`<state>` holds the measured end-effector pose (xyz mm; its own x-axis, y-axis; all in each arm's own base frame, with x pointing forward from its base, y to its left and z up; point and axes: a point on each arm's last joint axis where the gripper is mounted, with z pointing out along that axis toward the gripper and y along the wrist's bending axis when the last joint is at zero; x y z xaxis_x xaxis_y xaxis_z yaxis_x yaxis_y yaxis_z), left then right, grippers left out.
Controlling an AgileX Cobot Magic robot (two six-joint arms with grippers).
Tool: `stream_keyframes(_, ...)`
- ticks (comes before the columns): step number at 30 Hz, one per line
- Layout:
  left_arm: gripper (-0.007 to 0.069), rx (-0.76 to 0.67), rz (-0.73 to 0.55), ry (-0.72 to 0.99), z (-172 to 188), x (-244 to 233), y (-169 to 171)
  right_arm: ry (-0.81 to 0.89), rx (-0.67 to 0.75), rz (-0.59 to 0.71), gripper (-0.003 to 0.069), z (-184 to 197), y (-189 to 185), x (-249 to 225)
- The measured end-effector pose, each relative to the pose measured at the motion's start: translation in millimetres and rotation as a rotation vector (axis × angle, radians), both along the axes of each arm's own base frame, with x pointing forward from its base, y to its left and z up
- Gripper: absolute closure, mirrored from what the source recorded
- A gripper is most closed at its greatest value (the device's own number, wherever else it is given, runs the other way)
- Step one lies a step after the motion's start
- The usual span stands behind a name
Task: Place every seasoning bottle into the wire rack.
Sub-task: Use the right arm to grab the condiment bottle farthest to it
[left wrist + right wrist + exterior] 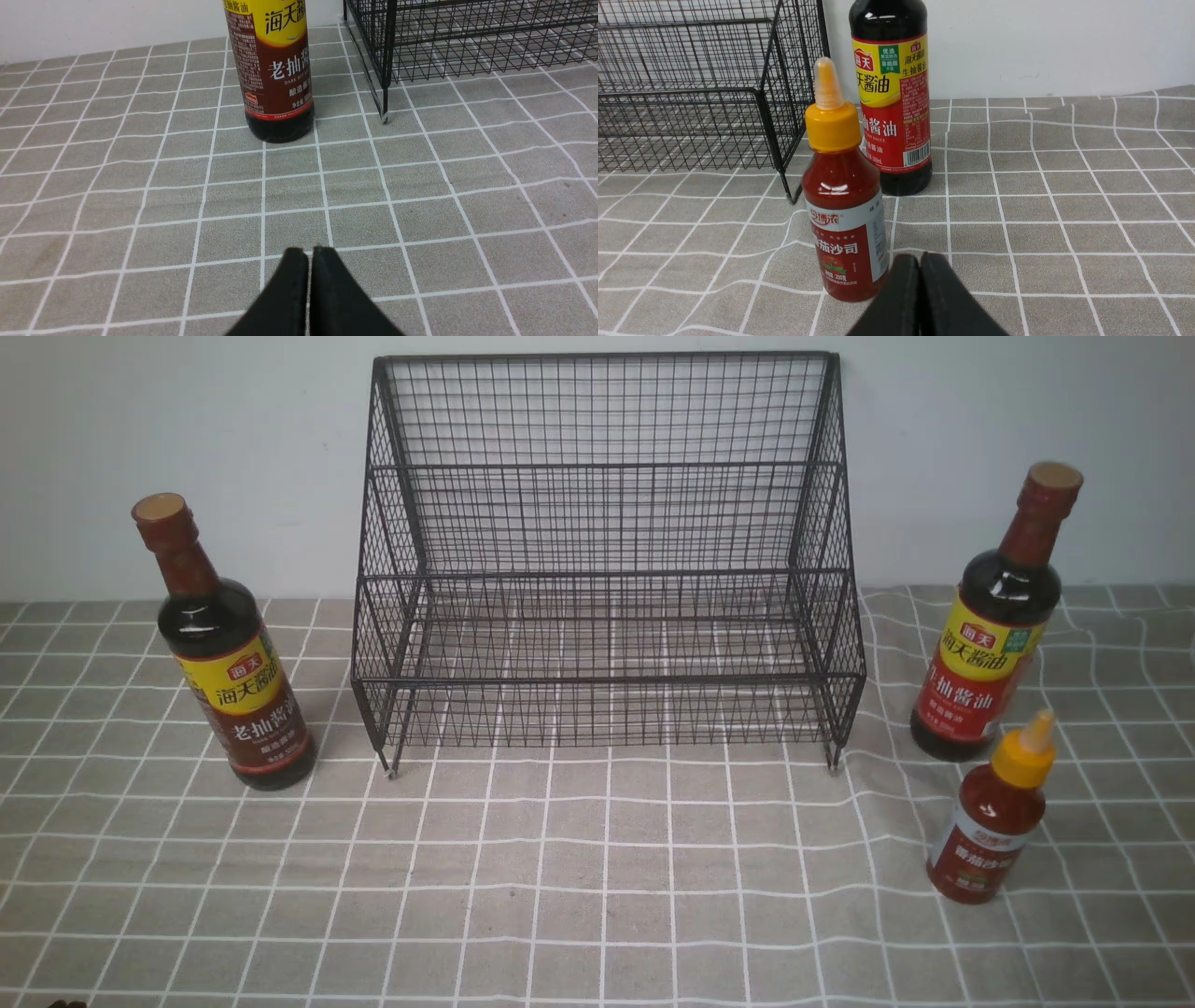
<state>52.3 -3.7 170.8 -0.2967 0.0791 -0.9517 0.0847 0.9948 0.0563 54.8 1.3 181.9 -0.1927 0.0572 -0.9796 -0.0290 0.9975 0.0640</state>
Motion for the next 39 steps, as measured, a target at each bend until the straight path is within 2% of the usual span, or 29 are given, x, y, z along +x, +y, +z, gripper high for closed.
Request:
stream_keyframes(21,0.0632,0.000,0.000,0.000,0.0,0.0,0.0,-0.001,0.014,0.000,0.0672,0.1,0.3,0.0)
stream_keyframes(23,0.0632,0.000,0.000,0.000,0.0,0.0,0.0,-0.036,0.113,0.048,0.0672,2.8,2.0,0.6)
stream_keyframes(24,0.0632,0.000,0.000,0.000,0.0,0.0,0.0,-0.056,0.183,0.003,0.0672,4.8,2.9,1.0)
stream_keyframes(27,0.0632,0.000,0.000,0.000,0.0,0.0,0.0,-0.131,0.357,0.002,0.0672,12.6,4.1,1.7)
stream_keyframes(28,0.0632,0.000,0.000,0.000,0.0,0.0,0.0,-0.180,0.482,-0.003,0.0672,17.9,3.6,1.7)
stream_keyframes(31,0.0632,0.000,0.000,0.000,0.0,0.0,0.0,-0.267,0.732,-0.019,0.0672,27.0,0.7,1.2)
stream_keyframes(34,0.0632,0.000,0.000,0.000,0.0,0.0,0.0,-0.321,0.816,-0.031,0.0672,31.7,-2.2,0.6)
stream_keyframes(39,0.0632,0.000,0.000,0.000,0.0,0.0,0.0,-0.399,0.836,-0.040,0.0672,37.6,-5.8,-0.7)
